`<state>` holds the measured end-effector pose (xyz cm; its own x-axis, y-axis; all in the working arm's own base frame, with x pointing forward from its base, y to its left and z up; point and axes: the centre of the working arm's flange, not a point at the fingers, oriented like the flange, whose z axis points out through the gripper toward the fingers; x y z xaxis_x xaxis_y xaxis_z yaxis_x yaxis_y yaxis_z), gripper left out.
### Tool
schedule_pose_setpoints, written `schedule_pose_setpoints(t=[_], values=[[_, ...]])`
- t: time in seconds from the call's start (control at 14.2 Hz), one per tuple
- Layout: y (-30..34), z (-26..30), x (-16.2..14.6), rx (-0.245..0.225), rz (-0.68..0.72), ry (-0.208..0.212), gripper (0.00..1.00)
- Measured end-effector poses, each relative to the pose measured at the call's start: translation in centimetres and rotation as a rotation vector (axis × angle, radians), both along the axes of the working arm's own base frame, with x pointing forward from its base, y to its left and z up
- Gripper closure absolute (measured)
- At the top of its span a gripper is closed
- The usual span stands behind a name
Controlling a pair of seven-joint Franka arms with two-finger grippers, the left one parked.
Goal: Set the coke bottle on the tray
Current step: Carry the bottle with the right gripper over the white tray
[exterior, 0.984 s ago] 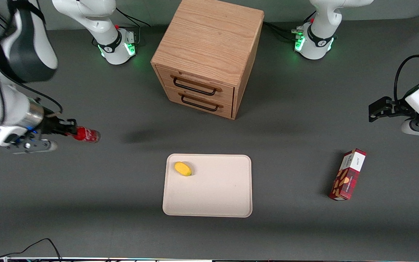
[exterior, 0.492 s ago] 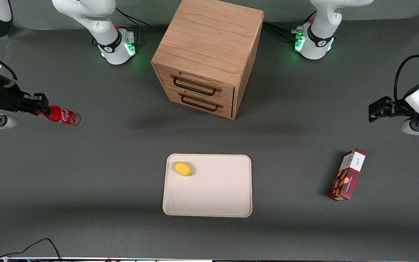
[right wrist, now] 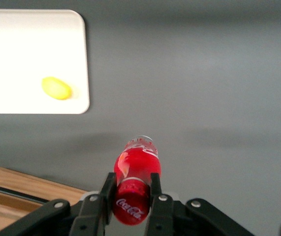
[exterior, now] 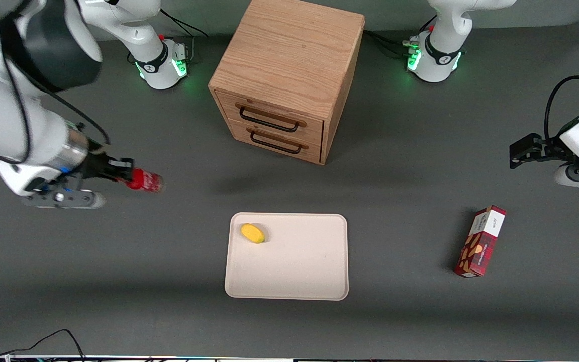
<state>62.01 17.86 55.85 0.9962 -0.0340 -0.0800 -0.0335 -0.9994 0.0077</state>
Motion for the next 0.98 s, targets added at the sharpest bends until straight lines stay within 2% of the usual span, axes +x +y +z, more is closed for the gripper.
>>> schedule_pose_setpoints(t=[0.35, 0.56, 0.77, 0.98], values=[[4.6, -3.8, 2.7, 0.046, 0.048, -0.075, 0.69], [7.5, -6.7, 4.1, 0.039, 0.101, -0.131, 0.69], [10.0, -9.9, 5.6, 0.047, 0.135, -0.148, 0.69], [11.9, -13.7, 7.1, 0.039, 0.164, -0.191, 0.69]])
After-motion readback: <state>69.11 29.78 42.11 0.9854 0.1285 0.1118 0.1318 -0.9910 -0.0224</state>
